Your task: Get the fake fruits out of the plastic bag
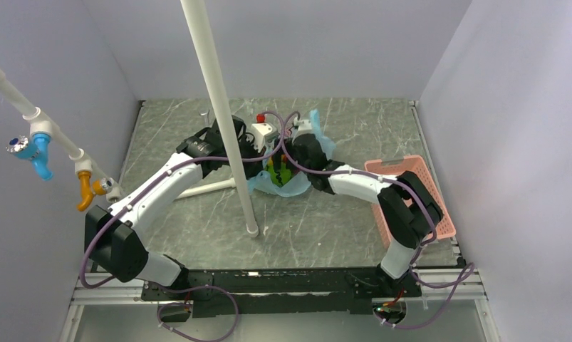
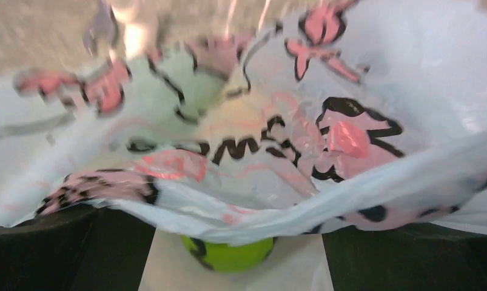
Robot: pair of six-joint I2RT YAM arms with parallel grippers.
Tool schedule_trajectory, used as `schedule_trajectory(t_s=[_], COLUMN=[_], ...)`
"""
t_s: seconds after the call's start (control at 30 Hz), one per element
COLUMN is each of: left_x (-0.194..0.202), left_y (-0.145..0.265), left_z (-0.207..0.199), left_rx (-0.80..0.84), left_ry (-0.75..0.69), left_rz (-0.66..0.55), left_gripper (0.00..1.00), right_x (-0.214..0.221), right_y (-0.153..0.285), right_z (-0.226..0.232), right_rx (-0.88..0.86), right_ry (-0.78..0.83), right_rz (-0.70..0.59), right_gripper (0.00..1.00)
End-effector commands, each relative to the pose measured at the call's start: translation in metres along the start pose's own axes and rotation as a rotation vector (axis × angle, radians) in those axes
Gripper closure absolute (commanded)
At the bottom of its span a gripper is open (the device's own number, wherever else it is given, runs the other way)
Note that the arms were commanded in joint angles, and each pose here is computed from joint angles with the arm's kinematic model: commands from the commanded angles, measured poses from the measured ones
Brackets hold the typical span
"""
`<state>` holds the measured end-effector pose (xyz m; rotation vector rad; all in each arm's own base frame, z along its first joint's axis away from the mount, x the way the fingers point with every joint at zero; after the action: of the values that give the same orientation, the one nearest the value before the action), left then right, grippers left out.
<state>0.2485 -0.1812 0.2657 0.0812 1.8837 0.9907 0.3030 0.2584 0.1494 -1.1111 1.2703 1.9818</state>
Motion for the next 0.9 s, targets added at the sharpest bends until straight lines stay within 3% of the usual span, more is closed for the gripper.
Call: schedule_trajectory(t_s=[0.0,0.23,0.37,0.67,0.87], left_x=[-0.016,-0.018,-0.018,-0.019,-0.016], left_y=[0.013,0.026,0.024,0.021,0.014], left_z=[-0.004,-0.005,-0.004,-0.002,0.003], left_rx=[-0.028,-0.115,-0.133,-0.142,-0.177], left_ry=[-0.059,-0.063,-0.041,-0.020,0.006], left_rz=[-0.084,-0.220,-0.216,-0.191,-0.138], left_gripper=[1.00,1.00,1.00,1.00,1.00], right_x=[-0.068,-0.111,-0.108,-0.049,-0.022], right_y=[-0.008,-0.029,-0.037,0.030,0.025], right_z=[0.000,0.016,0.017,0.002,0.007], right_rx=[-0.017,-0.130,-0.091,-0.134,-0.152], right_ry=[-0.006,0.024,0.028,-0.028,0.024], right_rz=[-0.237,-0.445,-0.326,-0.239,-0.139], right_gripper=[0.08,0.08,0.10,0.07,0.06])
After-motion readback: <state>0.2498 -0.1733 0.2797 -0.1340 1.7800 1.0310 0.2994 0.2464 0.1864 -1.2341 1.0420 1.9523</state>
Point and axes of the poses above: each gripper's point midway between its finger pads, its own y axis back along the fingers, its own z axis along the line the jaws close on, x = y × z, the point moved 10 cm from there along y, back along the fingers, and after that the axes turned 3 degrees about y, right-handed, at the moved point
